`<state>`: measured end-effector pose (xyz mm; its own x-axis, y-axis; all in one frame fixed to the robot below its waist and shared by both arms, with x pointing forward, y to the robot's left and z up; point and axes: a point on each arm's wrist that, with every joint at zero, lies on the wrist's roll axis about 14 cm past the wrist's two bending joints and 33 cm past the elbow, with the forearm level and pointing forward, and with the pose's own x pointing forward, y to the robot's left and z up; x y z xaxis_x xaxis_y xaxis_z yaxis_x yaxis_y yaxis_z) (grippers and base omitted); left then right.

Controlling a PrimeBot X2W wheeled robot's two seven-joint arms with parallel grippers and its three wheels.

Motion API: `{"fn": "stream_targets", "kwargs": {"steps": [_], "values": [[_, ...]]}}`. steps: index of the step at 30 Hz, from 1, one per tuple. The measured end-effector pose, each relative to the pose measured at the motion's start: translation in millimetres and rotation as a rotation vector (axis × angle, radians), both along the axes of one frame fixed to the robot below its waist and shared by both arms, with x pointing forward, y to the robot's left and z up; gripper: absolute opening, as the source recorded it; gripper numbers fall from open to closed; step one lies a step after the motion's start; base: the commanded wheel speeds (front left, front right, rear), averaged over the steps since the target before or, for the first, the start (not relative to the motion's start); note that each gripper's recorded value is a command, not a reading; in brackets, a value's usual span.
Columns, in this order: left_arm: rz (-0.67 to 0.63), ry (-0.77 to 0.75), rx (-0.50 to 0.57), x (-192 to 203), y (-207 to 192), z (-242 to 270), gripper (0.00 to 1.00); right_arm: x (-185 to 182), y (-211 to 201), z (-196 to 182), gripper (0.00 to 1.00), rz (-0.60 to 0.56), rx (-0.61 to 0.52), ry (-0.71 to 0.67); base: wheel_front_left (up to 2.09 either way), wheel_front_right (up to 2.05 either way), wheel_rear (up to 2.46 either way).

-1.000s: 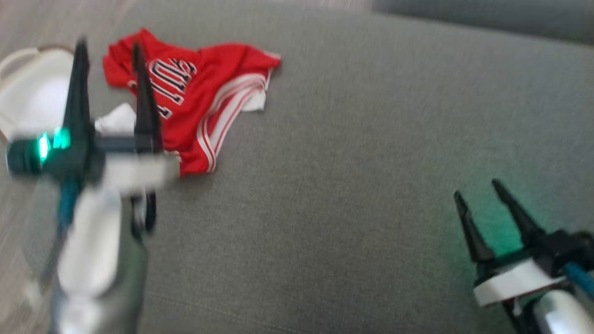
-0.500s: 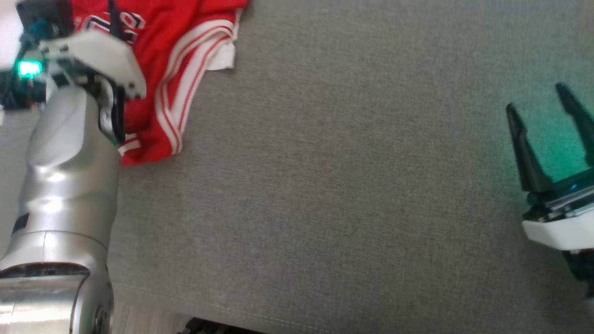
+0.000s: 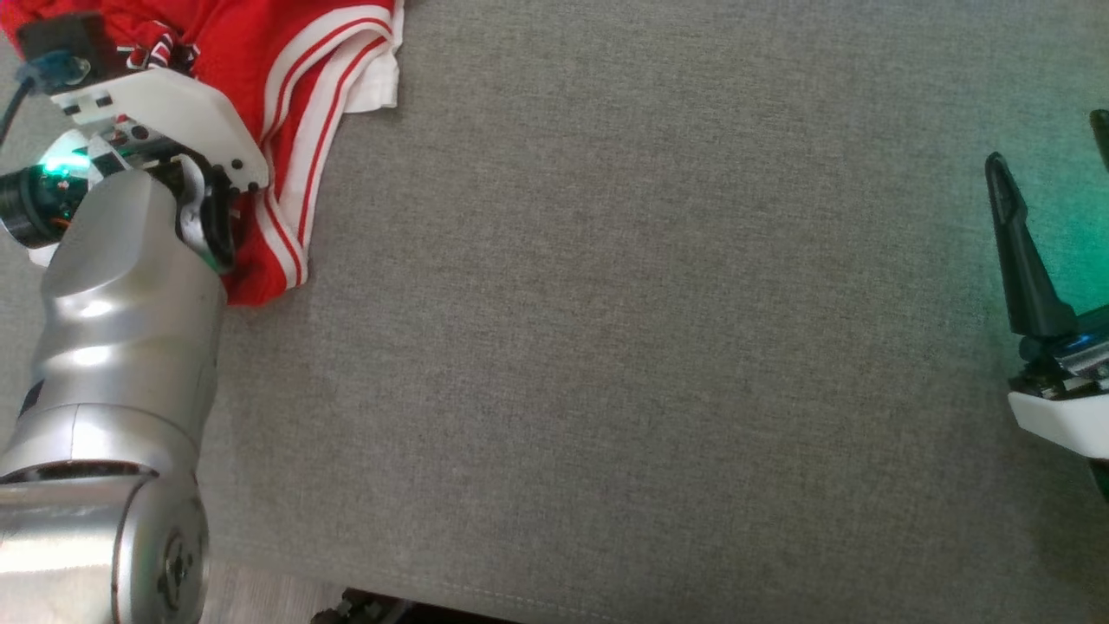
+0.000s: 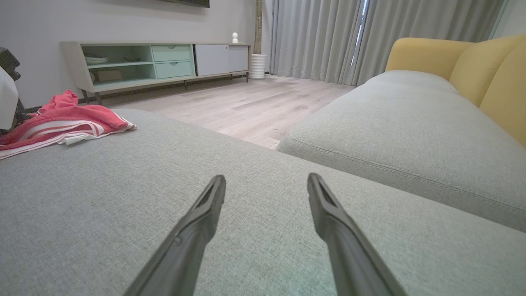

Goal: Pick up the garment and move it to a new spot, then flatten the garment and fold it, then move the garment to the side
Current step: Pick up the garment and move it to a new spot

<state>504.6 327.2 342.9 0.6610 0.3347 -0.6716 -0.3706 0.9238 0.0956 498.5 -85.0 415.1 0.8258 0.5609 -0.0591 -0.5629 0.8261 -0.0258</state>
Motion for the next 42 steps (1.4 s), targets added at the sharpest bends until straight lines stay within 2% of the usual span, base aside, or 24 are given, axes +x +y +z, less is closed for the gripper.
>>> {"fn": "stream_targets", "kwargs": {"steps": [5, 10, 15, 21, 26, 29, 34, 38, 42], "values": [[-0.060, -0.122, 0.030, 10.3, -0.6, 26.6, 0.00, -2.5, 2.6, 7.8, 1.00, -0.013, 0.023, -0.014, 0.00, 0.00, 0.00], [-0.175, -0.316, 0.093, 32.8, -5.4, 98.9, 0.00, -20.0, 14.8, 26.0, 1.00, -0.040, 0.088, -0.018, 0.00, 0.00, 0.00], [-0.292, -0.466, 0.157, 46.4, -22.5, 173.9, 0.00, -35.6, 15.6, 60.4, 1.00, -0.092, 0.142, -0.063, 0.00, 0.00, 0.00], [-0.446, -0.629, 0.170, 52.5, -80.9, 251.8, 0.00, -70.1, -2.7, 99.2, 1.00, -0.180, 0.186, -0.125, 0.00, 0.00, 0.00], [-0.646, -0.727, 0.091, 54.3, -176.2, 293.7, 0.00, -100.4, -31.0, 115.1, 1.00, -0.279, 0.199, -0.154, 0.00, 0.00, 0.00], [-0.773, -0.739, 0.005, 43.0, -236.3, 296.7, 0.00, -115.9, -50.7, 125.4, 1.00, -0.343, 0.203, -0.184, 0.00, 0.00, 0.00], [-0.945, -0.684, -0.113, 18.6, -310.0, 275.4, 0.00, -140.4, -83.8, 135.1, 1.00, -0.449, 0.200, -0.219, 0.00, 0.00, 0.00], [-1.057, -0.622, -0.186, 0.6, -359.8, 248.7, 0.00, -155.1, -106.7, 138.7, 1.00, -0.527, 0.196, -0.236, 0.00, 0.00, 0.00], [-1.124, -0.536, -0.230, -10.6, -393.3, 206.5, 0.00, -161.4, -118.5, 132.7, 1.00, -0.583, 0.201, -0.216, 0.00, 0.00, 0.00]]}}
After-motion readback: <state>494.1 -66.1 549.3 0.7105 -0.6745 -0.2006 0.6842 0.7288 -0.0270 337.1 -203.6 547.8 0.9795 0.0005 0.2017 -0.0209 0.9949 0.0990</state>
